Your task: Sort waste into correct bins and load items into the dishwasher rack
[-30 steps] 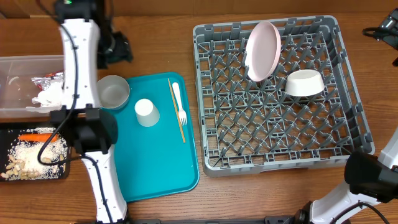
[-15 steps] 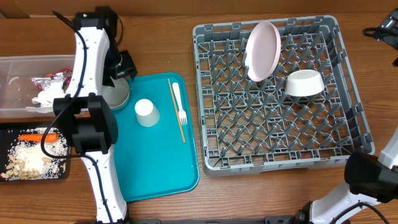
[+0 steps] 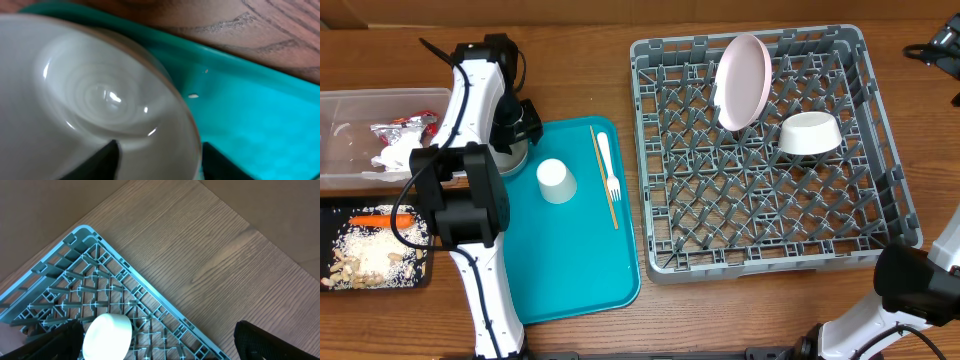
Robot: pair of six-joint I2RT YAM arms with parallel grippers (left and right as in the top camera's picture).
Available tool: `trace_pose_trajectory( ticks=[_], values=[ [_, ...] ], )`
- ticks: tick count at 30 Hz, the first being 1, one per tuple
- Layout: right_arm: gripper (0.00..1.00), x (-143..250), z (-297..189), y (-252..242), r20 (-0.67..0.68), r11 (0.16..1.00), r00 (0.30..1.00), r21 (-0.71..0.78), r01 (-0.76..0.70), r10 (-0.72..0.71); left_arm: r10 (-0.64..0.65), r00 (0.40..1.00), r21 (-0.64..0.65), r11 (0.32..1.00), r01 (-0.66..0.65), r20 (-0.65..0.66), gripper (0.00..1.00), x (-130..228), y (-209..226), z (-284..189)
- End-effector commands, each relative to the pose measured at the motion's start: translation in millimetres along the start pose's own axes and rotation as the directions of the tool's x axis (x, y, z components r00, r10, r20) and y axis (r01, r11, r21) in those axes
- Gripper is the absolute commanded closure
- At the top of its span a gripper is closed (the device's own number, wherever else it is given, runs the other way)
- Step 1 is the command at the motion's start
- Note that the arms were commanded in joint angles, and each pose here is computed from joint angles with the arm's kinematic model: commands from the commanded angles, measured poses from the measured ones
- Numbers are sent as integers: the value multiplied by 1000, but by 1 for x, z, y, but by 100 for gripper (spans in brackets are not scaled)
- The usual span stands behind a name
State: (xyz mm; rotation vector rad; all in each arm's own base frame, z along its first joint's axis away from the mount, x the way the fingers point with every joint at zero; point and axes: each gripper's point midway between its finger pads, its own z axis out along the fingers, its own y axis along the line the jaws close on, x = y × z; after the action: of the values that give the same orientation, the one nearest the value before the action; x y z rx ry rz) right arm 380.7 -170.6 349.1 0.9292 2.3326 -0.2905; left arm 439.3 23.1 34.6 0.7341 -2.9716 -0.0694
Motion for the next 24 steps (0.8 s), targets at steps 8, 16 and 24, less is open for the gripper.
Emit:
trace_pose_trajectory(
  ticks=[8, 16, 24],
  values=[
    [0, -3, -10, -3, 27, 1000, 1000, -3, -15, 15, 6, 1000, -70, 998, -5, 12, 96, -1, 16, -2],
    [0, -3, -10, -3, 27, 1000, 1000, -3, -15, 15, 5, 995, -26, 1000, -3, 104, 96, -7, 14, -68],
    [0, -3, -10, -3, 27, 1000, 1000, -3, -15, 15, 0, 975, 67, 998, -15, 222, 96, 17, 20, -159]
  ],
)
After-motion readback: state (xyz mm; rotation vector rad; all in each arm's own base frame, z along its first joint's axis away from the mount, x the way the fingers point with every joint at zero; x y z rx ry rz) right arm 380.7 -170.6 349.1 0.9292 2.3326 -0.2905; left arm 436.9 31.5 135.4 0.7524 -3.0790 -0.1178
